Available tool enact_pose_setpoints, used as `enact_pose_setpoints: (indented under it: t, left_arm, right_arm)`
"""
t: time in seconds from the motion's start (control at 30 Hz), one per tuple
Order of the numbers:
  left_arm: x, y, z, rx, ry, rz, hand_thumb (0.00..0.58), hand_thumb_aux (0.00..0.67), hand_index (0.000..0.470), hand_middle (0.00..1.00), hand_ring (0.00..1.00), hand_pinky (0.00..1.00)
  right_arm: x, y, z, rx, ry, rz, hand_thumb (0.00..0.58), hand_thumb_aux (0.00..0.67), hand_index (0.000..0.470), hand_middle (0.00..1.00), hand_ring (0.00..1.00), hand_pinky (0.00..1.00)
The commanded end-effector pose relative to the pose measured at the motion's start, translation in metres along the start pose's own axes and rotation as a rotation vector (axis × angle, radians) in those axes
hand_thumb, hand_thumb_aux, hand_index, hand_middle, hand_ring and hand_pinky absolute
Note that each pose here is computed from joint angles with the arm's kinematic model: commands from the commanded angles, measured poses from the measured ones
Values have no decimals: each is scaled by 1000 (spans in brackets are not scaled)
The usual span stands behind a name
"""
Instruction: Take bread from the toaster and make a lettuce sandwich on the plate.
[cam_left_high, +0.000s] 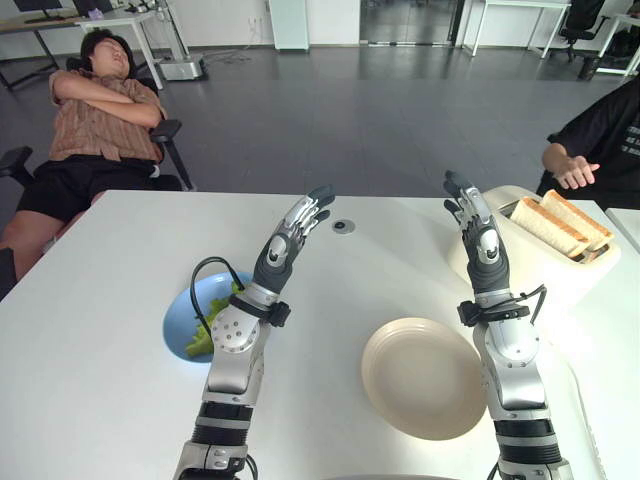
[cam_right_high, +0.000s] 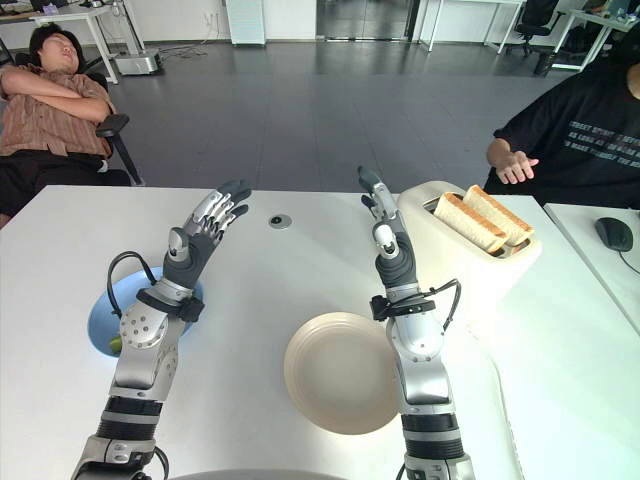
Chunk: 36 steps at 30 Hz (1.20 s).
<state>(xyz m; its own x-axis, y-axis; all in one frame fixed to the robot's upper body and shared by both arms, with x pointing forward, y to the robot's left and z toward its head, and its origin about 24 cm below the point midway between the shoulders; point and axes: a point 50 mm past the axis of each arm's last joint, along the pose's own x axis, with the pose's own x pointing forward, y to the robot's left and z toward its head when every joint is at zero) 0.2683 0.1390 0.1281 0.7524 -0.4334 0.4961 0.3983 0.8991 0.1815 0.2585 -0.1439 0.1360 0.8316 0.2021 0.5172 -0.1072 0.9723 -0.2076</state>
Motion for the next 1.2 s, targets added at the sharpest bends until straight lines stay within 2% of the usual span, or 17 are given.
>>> enact_pose_setpoints:
  t: [0.03, 0.33, 0.43, 0.57, 0.67, 0.83, 1.0, 1.2]
  left_arm:
    - [-1, 1, -3, 5, 23, -11, 0, 0, 0, 0, 0, 0]
    - [-10, 2, -2, 25, 38, 7, 0, 0, 0, 0, 0, 0]
    - [-9, 8, -3, 64, 55, 10, 0, 0, 0, 0, 0, 0]
    - [-5, 20, -5, 65, 64, 34, 0, 0, 0, 0, 0, 0]
    - [-4, 21, -8, 65, 70, 33, 0, 0, 0, 0, 0, 0]
    - [-3, 21, -10, 53, 72, 28, 0, 0, 0, 0, 0, 0]
    - [-2, 20, -11, 52, 71, 26, 0, 0, 0, 0, 0, 0]
    - [-1, 20, -14, 49, 81, 25, 0, 0, 0, 0, 0, 0]
  right_arm:
    - [-2, 0, -3, 2, 23, 4, 0, 0, 0, 0, 0, 0]
    - [5, 5, -2, 14, 7, 32, 0, 0, 0, 0, 0, 0]
    - [17, -16, 6, -211, -30, 90, 0, 0, 0, 0, 0, 0]
    - [46, -103, 32, -724, -27, 22, 0, 0, 0, 0, 0, 0]
    - [56, -165, 48, -1092, 80, -33, 0, 0, 0, 0, 0, 0]
    - [51, -207, 51, -1371, 269, -18, 0, 0, 0, 0, 0, 0]
    - [33, -234, 25, -1453, 548, 40, 0, 0, 0, 0, 0, 0]
    - [22, -245, 5, -1467, 700, 63, 0, 0, 0, 0, 0, 0]
